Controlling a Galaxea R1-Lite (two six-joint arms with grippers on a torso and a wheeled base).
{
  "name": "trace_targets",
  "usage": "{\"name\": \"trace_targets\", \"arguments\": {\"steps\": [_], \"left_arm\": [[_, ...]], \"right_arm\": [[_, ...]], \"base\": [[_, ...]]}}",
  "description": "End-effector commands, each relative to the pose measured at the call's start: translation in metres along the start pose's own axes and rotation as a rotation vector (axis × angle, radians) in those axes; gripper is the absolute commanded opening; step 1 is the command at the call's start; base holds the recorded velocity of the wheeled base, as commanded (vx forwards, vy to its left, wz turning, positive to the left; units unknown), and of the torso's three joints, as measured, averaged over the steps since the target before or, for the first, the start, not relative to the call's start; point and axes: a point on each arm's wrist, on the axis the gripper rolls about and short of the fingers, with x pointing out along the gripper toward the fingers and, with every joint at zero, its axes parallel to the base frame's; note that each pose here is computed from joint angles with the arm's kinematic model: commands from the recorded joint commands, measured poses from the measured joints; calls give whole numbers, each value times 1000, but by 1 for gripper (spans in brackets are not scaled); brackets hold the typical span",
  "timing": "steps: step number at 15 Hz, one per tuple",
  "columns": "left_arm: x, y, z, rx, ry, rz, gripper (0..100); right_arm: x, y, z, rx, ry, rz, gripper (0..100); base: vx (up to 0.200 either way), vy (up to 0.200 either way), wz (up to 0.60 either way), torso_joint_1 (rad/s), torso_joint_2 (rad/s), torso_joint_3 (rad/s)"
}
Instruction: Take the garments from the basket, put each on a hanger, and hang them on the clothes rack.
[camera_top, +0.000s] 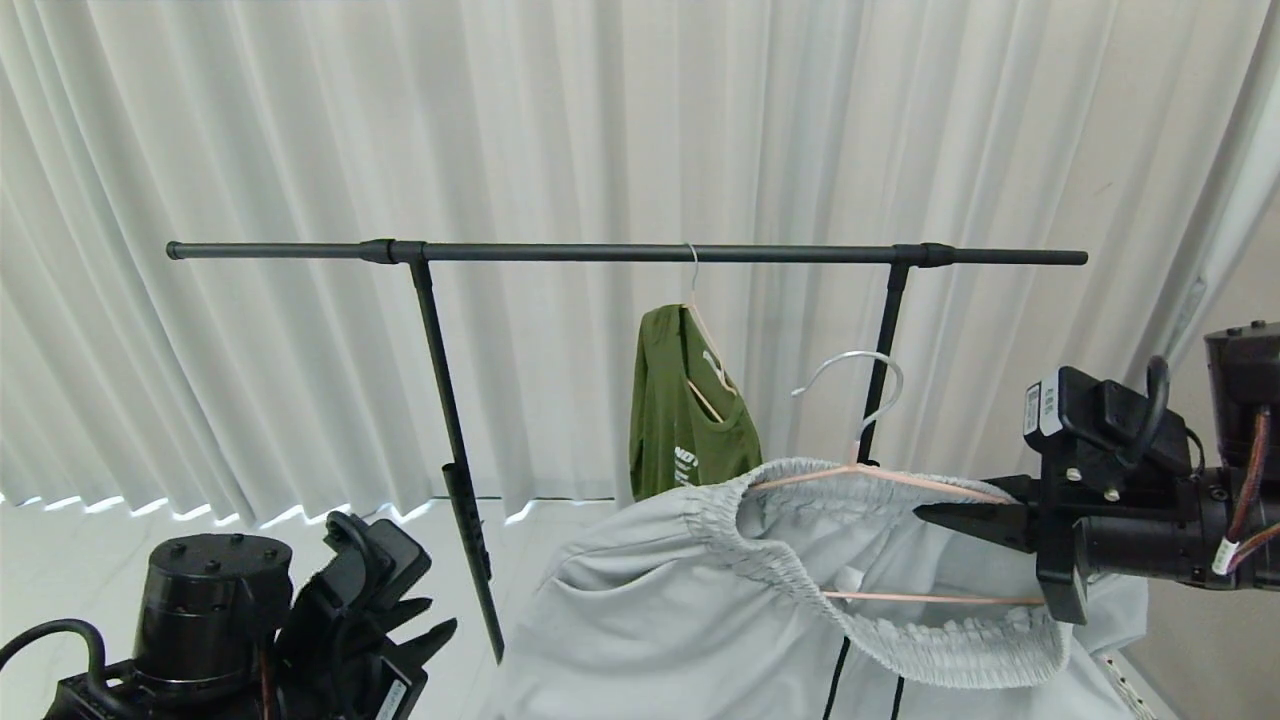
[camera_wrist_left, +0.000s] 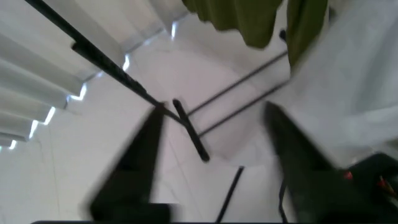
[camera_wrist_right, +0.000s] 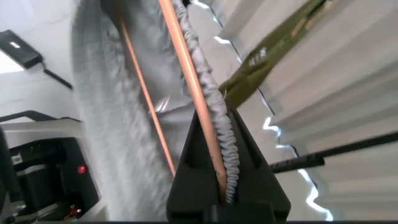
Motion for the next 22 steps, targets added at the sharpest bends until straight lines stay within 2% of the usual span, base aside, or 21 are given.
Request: {"name": "trace_targets", "arguments": {"steps": [1, 4, 7, 12, 16, 17, 22], "left_arm": [[-1, 1, 4, 0, -43, 10, 100], [-9, 4, 11, -6, -119, 35, 100], [-23, 2, 8, -28, -155, 43, 100], [-29, 3, 0, -48, -134, 72, 100], [-28, 4, -2, -46, -101, 138, 100], [-28, 5, -2, -50, -96, 155, 100], [-29, 12, -6, -78, -77, 198, 100]], "right_arm": [[-1, -2, 0, 20, 7, -18, 0], [-3, -3, -1, 145, 41, -90, 0], [-16, -5, -7, 208, 105, -154, 0], [-49, -9, -23, 346, 228, -292, 0], [-69, -9, -35, 443, 325, -386, 0], [-73, -7, -38, 489, 354, -422, 0], [-76, -9, -39, 626, 351, -525, 0]], "base": [[0, 0, 0, 0, 0, 0], [0, 0, 0, 0, 0, 0], [0, 0, 0, 0, 0, 0], [0, 0, 0, 0, 0, 0], [0, 0, 0, 0, 0, 0], [0, 0, 0, 0, 0, 0], [0, 0, 0, 0, 0, 0]]}}
